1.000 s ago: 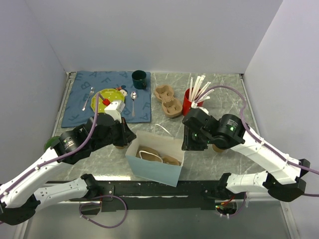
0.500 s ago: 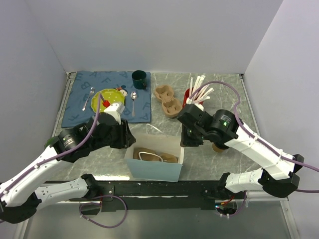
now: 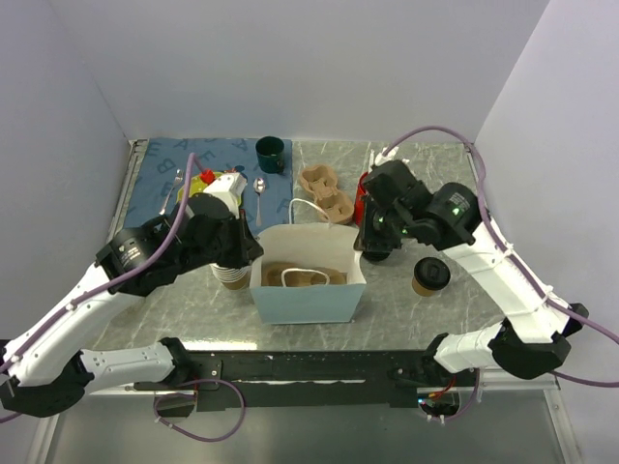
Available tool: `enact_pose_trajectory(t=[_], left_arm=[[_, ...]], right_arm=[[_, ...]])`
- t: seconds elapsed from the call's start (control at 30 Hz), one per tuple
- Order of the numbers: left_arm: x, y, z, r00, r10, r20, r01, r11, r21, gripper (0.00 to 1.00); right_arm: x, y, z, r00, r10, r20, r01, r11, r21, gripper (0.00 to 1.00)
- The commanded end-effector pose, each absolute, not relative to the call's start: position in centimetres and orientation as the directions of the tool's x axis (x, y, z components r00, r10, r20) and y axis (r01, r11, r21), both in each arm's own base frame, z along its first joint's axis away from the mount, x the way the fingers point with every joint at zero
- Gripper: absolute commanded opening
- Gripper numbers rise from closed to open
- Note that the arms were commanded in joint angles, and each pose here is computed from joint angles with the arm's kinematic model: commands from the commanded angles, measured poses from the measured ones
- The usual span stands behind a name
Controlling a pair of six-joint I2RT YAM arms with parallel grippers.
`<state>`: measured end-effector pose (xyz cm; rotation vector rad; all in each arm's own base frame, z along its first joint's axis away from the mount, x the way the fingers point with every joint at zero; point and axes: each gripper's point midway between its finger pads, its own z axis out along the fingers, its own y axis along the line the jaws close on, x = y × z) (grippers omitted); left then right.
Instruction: Pack the takeout coffee
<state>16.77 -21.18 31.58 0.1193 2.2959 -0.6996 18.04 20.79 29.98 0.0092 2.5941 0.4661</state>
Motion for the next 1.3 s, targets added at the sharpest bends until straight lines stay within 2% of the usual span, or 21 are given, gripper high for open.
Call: enact_pose_trajectory(t=[0.0, 0.13, 0.17, 0.2, 0.23, 0.27, 0.33, 0.37, 0.57, 0.73, 0.9, 1.2, 1.27], left_arm=[[17.0, -21.9, 33.4, -0.728, -0.128, -0.673, 0.291, 0.832, -0.473, 0.01], [17.4, -22.2, 31.9, -0.737, -0.106, -0.667, 0.285, 0.847, -0.449, 0.02], [17.5, -22.2, 31.2, -0.741, -0.102, -0.664, 0.279, 0.852, -0.443, 0.07], [17.7, -22.3, 30.7, -0.739, -0.105, -0.665, 0.277, 0.853, -0.443, 0.13], [17.7, -22.1, 29.1, -0.752, -0.094, -0.652, 0.257, 0.869, -0.423, 0.36], [18.0, -21.7, 28.7, -0.748, -0.102, -0.655, 0.236, 0.882, -0.407, 0.46], [18.0, -21.5, 28.8, -0.746, -0.091, -0.659, 0.240, 0.887, -0.394, 0.62], [17.9, -21.6, 29.2, -0.743, -0.091, -0.663, 0.248, 0.883, -0.399, 0.63], [17.4, -21.8, 29.3, -0.753, -0.080, -0.654, 0.269, 0.869, -0.416, 0.61], [17.3, -21.8, 28.1, -0.762, -0.074, -0.644, 0.264, 0.872, -0.413, 0.53], [17.7, -21.9, 27.7, -0.758, -0.049, -0.650, 0.271, 0.884, -0.382, 0.52], [19.0, -22.7, 26.4, -0.755, -0.021, -0.655, 0.273, 0.899, -0.342, 0.50], [19.2, -23.1, 26.5, -0.753, -0.021, -0.658, 0.279, 0.895, -0.348, 0.46]], right_arm=[[15.7, 17.6, 29.8, -0.924, 0.018, -0.381, -0.088, 0.962, 0.257, 0.00], [16.0, 17.7, 28.7, -0.930, 0.003, -0.367, -0.095, 0.964, 0.249, 0.01], [16.0, 17.9, 28.2, -0.934, 0.001, -0.358, -0.097, 0.962, 0.255, 0.08], [16.3, 18.2, 27.7, -0.933, 0.001, -0.359, -0.098, 0.961, 0.258, 0.17], [16.3, 18.0, 26.7, -0.941, -0.006, -0.337, -0.094, 0.966, 0.243, 0.30], [16.4, 18.0, 26.4, -0.942, -0.011, -0.334, -0.094, 0.968, 0.233, 0.37], [16.6, 18.0, 26.6, -0.941, -0.013, -0.339, -0.093, 0.970, 0.223, 0.46], [16.8, 18.0, 26.8, -0.939, -0.010, -0.343, -0.091, 0.971, 0.222, 0.48], [17.2, 17.5, 27.2, -0.933, -0.040, -0.358, -0.111, 0.977, 0.180, 0.49], [17.3, 16.6, 26.9, -0.928, -0.052, -0.369, -0.110, 0.985, 0.136, 0.43], [17.4, 16.4, 26.5, -0.927, -0.065, -0.371, -0.118, 0.986, 0.121, 0.41], [17.3, 16.3, 25.6, -0.921, -0.072, -0.383, -0.129, 0.984, 0.124, 0.25], [17.2, 16.4, 25.5, -0.919, -0.073, -0.388, -0.133, 0.982, 0.131, 0.23]])
